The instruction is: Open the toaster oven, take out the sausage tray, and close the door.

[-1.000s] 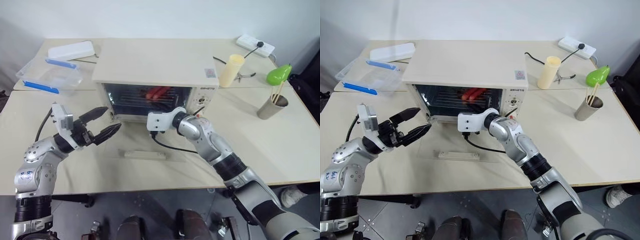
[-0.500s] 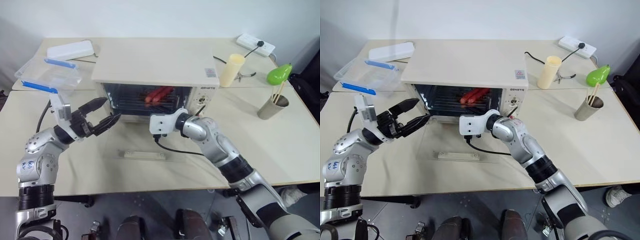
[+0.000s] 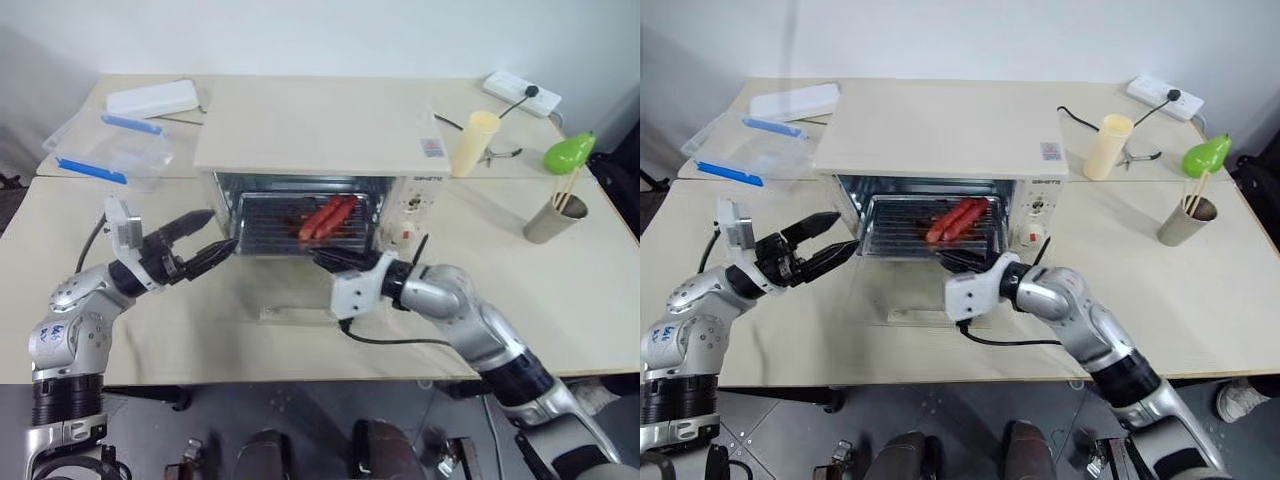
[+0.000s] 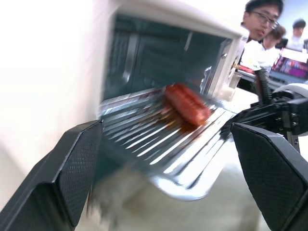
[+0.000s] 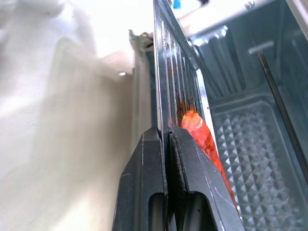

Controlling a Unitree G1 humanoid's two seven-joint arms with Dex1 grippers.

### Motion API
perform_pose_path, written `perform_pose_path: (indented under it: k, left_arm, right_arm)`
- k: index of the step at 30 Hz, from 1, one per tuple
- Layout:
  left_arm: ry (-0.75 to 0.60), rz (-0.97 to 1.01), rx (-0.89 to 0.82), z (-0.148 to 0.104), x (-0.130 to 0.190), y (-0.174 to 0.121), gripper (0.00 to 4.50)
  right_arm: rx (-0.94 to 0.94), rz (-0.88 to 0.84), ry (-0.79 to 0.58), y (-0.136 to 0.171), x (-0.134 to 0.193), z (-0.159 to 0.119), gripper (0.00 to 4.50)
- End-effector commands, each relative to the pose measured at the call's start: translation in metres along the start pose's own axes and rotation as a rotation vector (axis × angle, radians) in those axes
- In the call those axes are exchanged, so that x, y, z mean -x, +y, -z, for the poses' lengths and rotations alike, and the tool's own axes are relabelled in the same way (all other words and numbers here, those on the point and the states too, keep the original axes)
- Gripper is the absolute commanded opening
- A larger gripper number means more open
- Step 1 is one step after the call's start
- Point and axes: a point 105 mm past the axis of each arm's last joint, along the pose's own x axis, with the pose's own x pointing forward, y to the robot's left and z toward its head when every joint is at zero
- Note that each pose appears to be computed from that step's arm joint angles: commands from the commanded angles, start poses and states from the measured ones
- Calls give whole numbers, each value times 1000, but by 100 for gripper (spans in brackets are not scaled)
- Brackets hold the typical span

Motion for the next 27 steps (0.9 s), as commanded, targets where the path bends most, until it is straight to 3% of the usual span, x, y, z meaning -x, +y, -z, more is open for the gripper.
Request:
perform_pose_path:
  k: [1,7,14,21,27]
  left_arm:
    - [33,-38,5,-9,3,-2,450]
    - [45,-56,192,-13,-1,0,450]
    - [98,85,188,-14,-3,-26,450]
    - [111,80,151,-17,11,-25,450]
    - [94,170,223,-14,0,-43,450]
  right_arm:
    - [17,42,-44,-10,13,-9,6]
    - [36,36,-83,-9,28,-15,6]
    - [24,58,-69,-18,18,-11,6]
    - [29,85,-77,-29,3,-11,6]
    - [35,20,-121,-13,15,-17,6]
